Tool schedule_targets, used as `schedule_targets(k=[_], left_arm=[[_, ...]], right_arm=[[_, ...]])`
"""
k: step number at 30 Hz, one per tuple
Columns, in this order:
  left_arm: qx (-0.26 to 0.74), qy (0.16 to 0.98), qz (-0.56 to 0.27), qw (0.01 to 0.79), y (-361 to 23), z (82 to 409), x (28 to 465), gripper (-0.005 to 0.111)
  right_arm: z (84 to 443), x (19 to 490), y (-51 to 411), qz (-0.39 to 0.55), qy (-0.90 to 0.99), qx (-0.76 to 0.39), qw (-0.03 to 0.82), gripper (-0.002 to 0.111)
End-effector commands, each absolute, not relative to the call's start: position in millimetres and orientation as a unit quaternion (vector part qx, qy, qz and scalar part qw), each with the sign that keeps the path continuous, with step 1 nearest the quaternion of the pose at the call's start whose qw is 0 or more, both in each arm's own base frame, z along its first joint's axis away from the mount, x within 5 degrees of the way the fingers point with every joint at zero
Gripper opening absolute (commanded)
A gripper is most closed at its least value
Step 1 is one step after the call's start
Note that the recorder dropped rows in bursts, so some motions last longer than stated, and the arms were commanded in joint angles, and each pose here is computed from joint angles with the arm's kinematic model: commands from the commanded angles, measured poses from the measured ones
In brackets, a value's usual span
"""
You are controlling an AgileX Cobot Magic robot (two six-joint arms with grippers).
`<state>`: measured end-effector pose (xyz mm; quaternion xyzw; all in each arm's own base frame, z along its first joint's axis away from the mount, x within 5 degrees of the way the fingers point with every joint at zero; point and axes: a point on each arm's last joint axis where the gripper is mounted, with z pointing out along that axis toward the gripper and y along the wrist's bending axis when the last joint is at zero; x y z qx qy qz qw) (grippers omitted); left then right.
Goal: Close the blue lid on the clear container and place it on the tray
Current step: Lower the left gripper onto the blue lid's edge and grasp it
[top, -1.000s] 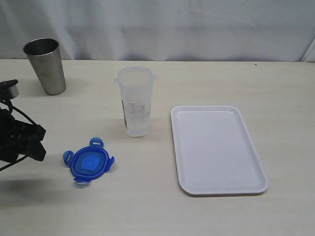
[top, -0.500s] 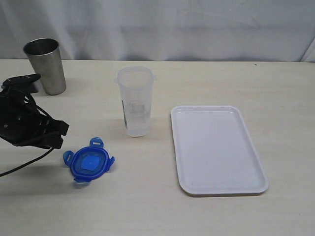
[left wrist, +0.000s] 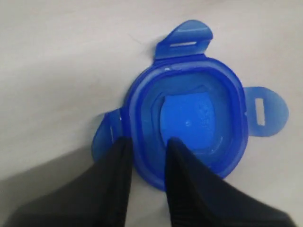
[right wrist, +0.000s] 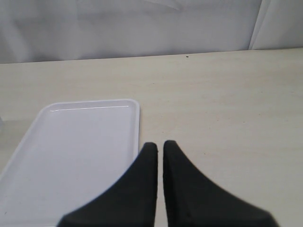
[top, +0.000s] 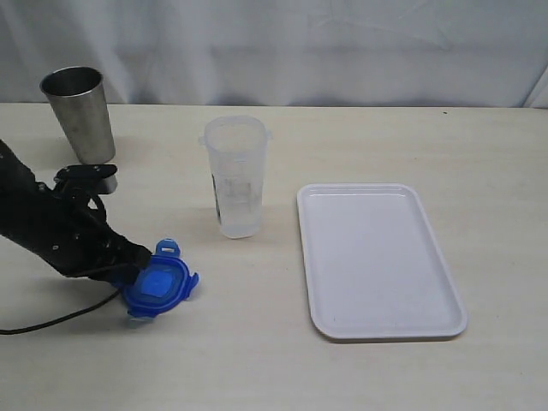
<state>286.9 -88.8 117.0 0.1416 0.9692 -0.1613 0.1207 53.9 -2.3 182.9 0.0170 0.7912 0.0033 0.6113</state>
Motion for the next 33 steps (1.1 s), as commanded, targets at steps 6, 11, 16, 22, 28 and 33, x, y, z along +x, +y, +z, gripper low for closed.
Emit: schedule_targets(k=[6, 11, 16, 22, 28, 33], left_arm=[[0.176, 0.960, -0.186, 0.117, -99, 133, 302, 0.054], [0.245, 0.951, -0.148, 0.121, -96, 142, 312, 0.054], [0.286, 0.944, -0.115, 0.115, -91, 140, 311, 0.054], [0.266, 0.951, -0.101, 0.118, -85, 136, 315, 0.054], [0.258, 0.955, -0.107, 0.098, -83, 127, 314, 0.053], [0.248, 0.958, -0.110, 0.092, -83, 127, 314, 0.037]], right_arm=[[183, 54, -2, 0.006, 0.790, 0.019, 0.612, 0.005], [183, 54, -2, 0.006, 0.790, 0.019, 0.612, 0.005], [183, 54, -2, 0.006, 0.790, 0.019, 0.612, 0.005], [183, 54, -2, 0.006, 0.790, 0.019, 0.612, 0.005], [183, 54, -2, 0.006, 0.790, 0.019, 0.612, 0.005], [183, 54, -2, 0.006, 0.790, 0.019, 0.612, 0.005]])
